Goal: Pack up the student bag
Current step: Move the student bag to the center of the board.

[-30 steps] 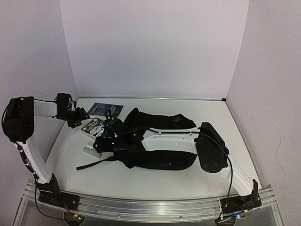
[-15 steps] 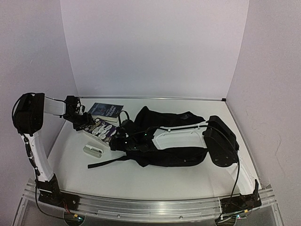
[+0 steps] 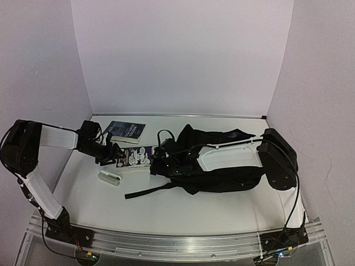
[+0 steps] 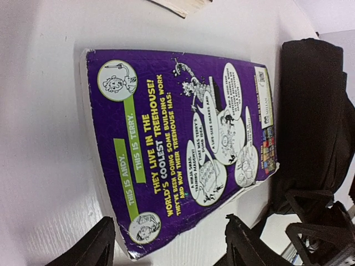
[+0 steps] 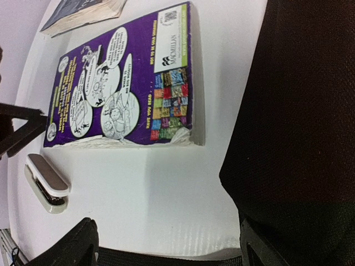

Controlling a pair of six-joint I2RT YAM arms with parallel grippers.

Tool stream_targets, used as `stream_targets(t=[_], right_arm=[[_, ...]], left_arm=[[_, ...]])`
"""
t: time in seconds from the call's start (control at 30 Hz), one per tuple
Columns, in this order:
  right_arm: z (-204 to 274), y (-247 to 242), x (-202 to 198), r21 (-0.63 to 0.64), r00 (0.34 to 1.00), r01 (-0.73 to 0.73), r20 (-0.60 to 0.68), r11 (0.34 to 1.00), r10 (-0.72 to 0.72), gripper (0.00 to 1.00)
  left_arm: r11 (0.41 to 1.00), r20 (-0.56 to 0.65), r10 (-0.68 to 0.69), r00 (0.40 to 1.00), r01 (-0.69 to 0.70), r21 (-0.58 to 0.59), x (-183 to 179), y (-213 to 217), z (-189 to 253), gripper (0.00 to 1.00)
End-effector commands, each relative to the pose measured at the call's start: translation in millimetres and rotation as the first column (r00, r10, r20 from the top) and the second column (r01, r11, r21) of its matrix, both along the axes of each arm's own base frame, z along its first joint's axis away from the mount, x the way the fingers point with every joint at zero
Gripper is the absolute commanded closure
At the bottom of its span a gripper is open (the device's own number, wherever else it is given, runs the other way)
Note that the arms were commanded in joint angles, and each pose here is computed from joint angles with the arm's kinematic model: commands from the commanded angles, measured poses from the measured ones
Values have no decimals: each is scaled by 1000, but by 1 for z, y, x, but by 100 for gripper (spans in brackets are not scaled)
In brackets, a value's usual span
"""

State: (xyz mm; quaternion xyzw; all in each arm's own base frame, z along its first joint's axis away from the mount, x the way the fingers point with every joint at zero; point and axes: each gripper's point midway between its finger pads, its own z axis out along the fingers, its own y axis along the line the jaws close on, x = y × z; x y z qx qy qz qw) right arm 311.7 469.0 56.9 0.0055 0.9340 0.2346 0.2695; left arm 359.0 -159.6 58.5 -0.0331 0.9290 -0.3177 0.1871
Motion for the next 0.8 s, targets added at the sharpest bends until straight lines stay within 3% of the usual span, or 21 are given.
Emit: stream_targets(t=[0.0,0.23,0.4,0.77], right_arm=[[-3,-19,7,-47,999,36,-25,998,-38,17],[16,11,22,-8,999,-44,25,999,44,22],[3,7,45,-7,1000,-23,8,1000,23,22],[-30,20,77,12,996,-79,-33,997,79,28]], left_arm=[[995,-8,96,995,-96,14,11,10,15,32],[980,-53,195,979,-193,35,17,19,5,32],[986,-85,160,983,-163,-32,18,6,0,34],[989,-138,127,982,-136,-56,16,-2,-16,44]])
